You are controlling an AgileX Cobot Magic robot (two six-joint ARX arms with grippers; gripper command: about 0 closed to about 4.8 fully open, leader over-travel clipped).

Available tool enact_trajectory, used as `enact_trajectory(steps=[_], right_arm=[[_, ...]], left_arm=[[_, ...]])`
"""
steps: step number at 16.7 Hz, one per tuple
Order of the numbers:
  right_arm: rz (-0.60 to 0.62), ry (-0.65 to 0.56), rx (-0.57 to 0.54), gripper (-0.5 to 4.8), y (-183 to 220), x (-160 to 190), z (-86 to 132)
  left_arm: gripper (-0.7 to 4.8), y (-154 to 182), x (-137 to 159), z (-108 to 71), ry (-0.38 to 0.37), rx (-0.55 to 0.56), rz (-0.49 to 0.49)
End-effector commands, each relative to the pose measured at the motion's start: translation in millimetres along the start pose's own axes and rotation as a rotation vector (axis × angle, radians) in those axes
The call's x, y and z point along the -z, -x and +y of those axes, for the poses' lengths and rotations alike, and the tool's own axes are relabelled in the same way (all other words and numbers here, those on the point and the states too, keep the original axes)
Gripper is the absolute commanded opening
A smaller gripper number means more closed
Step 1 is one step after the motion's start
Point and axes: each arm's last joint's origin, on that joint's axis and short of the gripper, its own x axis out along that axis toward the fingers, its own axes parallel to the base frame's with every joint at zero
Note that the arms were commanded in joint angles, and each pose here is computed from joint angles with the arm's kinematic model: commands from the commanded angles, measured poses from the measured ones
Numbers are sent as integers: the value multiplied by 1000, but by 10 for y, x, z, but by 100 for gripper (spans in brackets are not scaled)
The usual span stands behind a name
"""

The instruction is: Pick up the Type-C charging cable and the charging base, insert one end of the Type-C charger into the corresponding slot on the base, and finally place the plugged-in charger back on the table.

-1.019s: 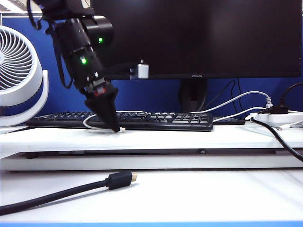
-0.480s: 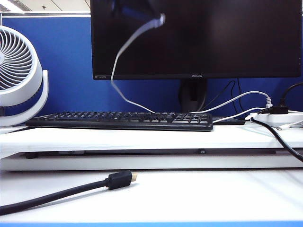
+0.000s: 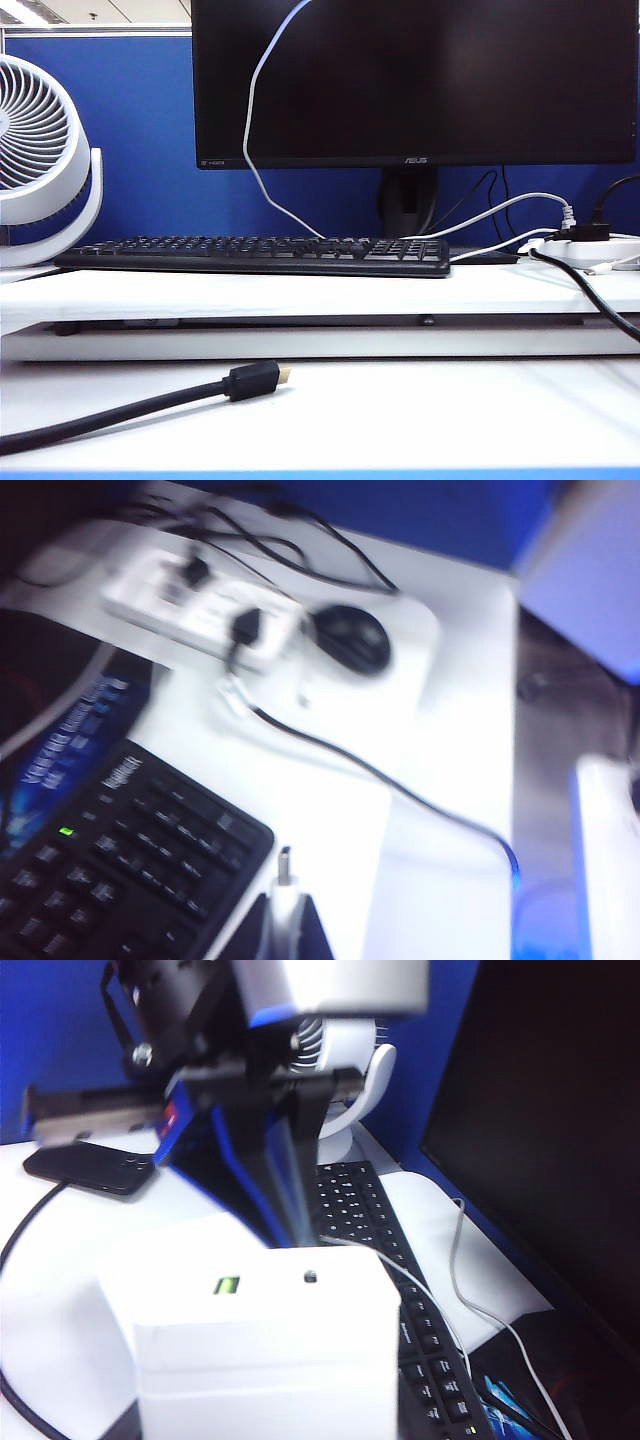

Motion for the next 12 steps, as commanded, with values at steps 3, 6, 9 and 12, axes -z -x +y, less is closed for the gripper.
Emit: enact_trajectory(steps=[3, 6, 9, 12], right_arm=[[-27, 26, 4, 0, 24, -47, 8], [-27, 27, 4, 0, 26, -47, 9], [-28, 27, 4, 0, 28, -49, 10], [-27, 27, 4, 0, 28, -49, 10]], left_arm=[[-7, 12, 124, -39, -265, -31, 162], [-7, -39, 278, -16, -355, -31, 344], [-6, -435, 600, 249, -255, 66, 454], [-6, -718, 833, 420, -190, 136, 486]])
